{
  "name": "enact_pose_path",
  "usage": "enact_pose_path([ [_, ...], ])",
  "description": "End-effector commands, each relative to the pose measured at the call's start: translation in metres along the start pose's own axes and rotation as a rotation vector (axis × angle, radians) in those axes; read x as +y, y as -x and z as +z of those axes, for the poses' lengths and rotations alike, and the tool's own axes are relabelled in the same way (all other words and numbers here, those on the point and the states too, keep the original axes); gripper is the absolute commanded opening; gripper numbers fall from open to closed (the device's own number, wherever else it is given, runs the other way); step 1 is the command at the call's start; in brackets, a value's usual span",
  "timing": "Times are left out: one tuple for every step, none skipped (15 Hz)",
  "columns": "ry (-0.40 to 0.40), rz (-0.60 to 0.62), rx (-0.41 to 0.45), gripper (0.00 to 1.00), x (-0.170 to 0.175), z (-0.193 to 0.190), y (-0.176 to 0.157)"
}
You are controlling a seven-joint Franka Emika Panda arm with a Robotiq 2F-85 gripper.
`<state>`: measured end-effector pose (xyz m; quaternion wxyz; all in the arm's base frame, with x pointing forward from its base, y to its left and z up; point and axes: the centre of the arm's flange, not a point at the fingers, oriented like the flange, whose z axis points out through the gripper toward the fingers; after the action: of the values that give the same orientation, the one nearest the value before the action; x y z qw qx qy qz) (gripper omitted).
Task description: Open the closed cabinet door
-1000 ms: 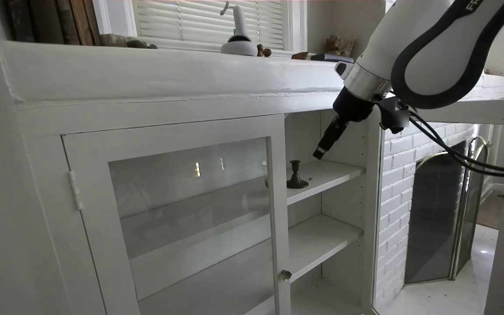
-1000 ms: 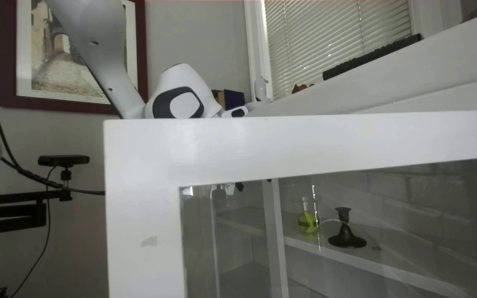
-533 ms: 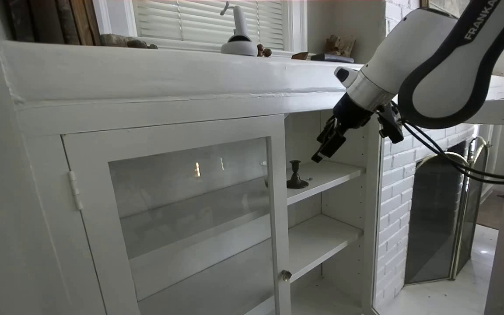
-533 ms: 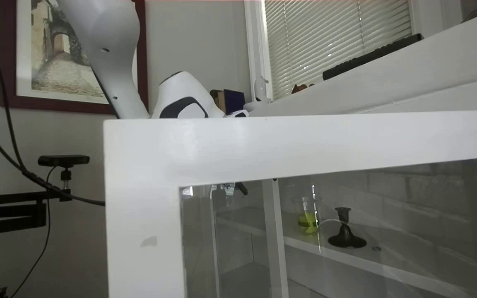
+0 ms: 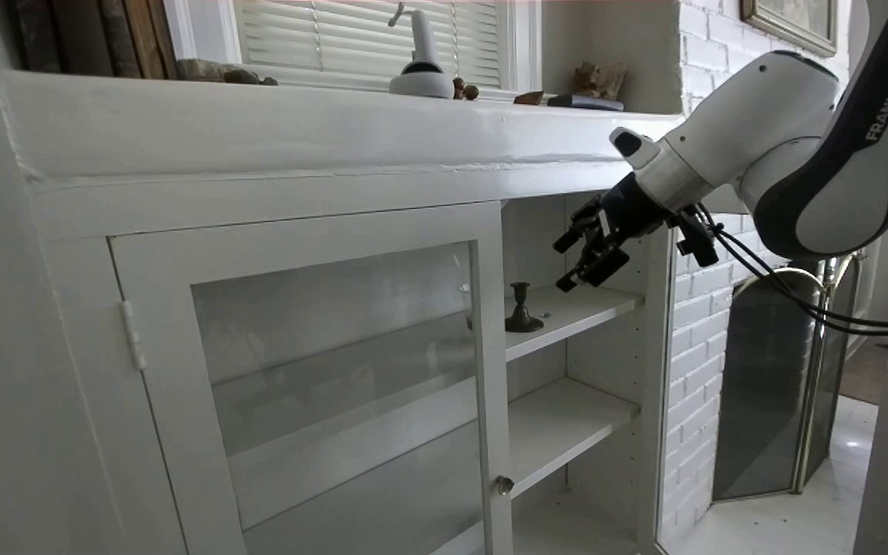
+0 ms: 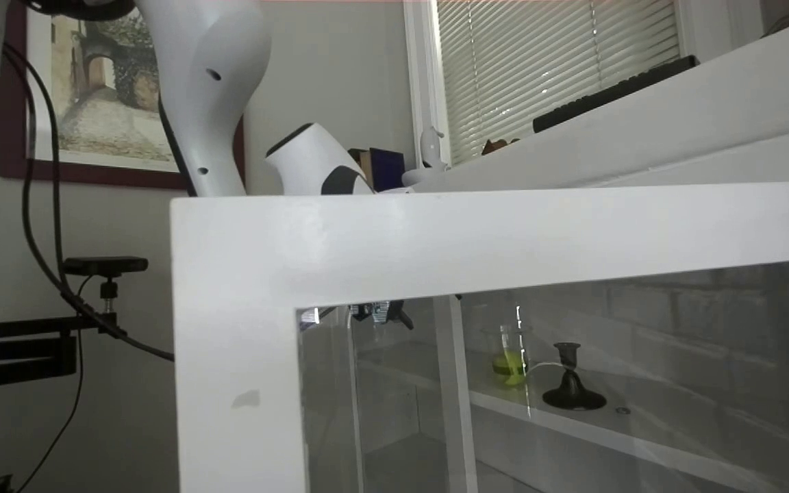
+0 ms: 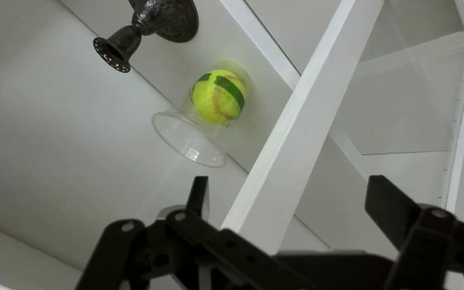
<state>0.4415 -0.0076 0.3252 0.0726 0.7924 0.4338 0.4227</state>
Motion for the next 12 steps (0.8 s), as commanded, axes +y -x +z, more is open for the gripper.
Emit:
enact_pose_path([
  [-0.033,-0.061,0.068,1.0,0.058,-0.002,0.023],
  [-0.051,-0.079,0.089,1.0,0.066,-0.004,0.027],
  [-0.056,-0.092,0.118,1.0,0.075,-0.004,0.03],
  [-0.071,-0.116,0.14,1.0,0.083,-0.006,0.031],
  [-0.095,-0.142,0.161,1.0,0.091,-0.005,0.033],
  [-0.104,-0.153,0.181,1.0,0.098,-0.004,0.032],
  [-0.111,-0.16,0.2,1.0,0.105,-0.002,0.032],
  [-0.118,-0.161,0.217,1.0,0.112,0.0,0.03],
  [-0.121,-0.165,0.23,1.0,0.118,0.003,0.028],
  [-0.127,-0.161,0.244,1.0,0.123,0.005,0.027],
  [-0.132,-0.16,0.25,1.0,0.125,0.009,0.025],
  [-0.142,-0.162,0.246,1.0,0.126,0.012,0.024],
])
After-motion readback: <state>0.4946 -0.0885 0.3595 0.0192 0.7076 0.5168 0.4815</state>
